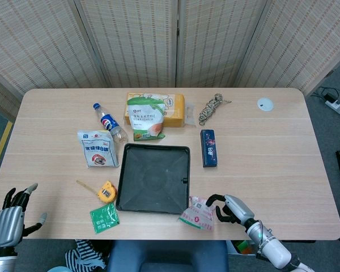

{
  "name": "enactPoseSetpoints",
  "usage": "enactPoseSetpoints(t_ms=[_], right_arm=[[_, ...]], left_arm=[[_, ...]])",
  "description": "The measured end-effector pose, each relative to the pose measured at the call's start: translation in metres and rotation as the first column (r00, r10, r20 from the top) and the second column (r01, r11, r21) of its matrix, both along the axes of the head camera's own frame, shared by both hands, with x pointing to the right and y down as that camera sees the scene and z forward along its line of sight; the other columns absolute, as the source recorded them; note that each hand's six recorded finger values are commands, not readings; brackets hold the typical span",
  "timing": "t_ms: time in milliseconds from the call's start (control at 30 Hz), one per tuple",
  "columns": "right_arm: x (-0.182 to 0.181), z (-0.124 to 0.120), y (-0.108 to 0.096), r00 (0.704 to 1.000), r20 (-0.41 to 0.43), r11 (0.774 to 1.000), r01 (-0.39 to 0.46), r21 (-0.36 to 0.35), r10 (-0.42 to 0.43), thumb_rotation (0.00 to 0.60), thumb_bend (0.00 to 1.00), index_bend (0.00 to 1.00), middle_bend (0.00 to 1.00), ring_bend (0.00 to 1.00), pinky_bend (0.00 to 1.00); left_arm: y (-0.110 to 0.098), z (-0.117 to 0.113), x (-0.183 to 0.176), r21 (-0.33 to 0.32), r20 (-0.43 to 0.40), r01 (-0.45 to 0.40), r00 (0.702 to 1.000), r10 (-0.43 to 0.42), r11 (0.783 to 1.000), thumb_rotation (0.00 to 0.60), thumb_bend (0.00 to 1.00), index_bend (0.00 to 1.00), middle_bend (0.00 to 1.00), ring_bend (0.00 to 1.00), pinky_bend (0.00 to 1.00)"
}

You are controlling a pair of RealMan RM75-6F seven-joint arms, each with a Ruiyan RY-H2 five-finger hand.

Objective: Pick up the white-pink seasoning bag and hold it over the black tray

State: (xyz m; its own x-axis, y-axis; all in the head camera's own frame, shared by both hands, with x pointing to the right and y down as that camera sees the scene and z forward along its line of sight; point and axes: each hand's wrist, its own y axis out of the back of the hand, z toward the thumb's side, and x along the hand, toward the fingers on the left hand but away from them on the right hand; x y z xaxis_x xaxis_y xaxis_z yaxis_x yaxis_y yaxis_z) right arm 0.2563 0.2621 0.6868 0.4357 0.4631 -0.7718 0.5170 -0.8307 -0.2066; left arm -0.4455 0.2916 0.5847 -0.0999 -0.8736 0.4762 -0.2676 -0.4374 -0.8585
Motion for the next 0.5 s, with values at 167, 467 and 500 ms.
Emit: enactPoseSetpoints(t_ms=[167, 467, 500], right_arm=[[0.005, -0.003, -0.002, 1.000, -0.007, 0.999, 0.004, 0.043, -0.004, 0.600, 0.76, 0.35, 0.38, 1.00, 0.88], [0.011, -0.012, -0.018, 0.998, -0.027, 0.987, 0.058, 0.153, -0.054, 0.600, 0.74, 0.29, 0.30, 0.98, 0.85], [0.011, -0.012, -0.020, 0.996, -0.037, 0.982, 0.081, 0.172, -0.076, 0.600, 0.70, 0.26, 0.28, 0.96, 0.84]], left_arm=[[0.000, 0.001, 0.000, -0.002, -0.001, -0.002, 1.000, 0.002, 1.000, 0.600, 0.35, 0.15, 0.22, 0.20, 0.08], [0.000, 0.001, 0.000, -0.003, 0.000, -0.002, 1.000, 0.002, 1.000, 0.600, 0.35, 0.15, 0.22, 0.20, 0.08], [0.000, 0.001, 0.001, -0.002, -0.001, -0.003, 1.000, 0.003, 1.000, 0.600, 0.35, 0.15, 0.22, 0.20, 0.08]])
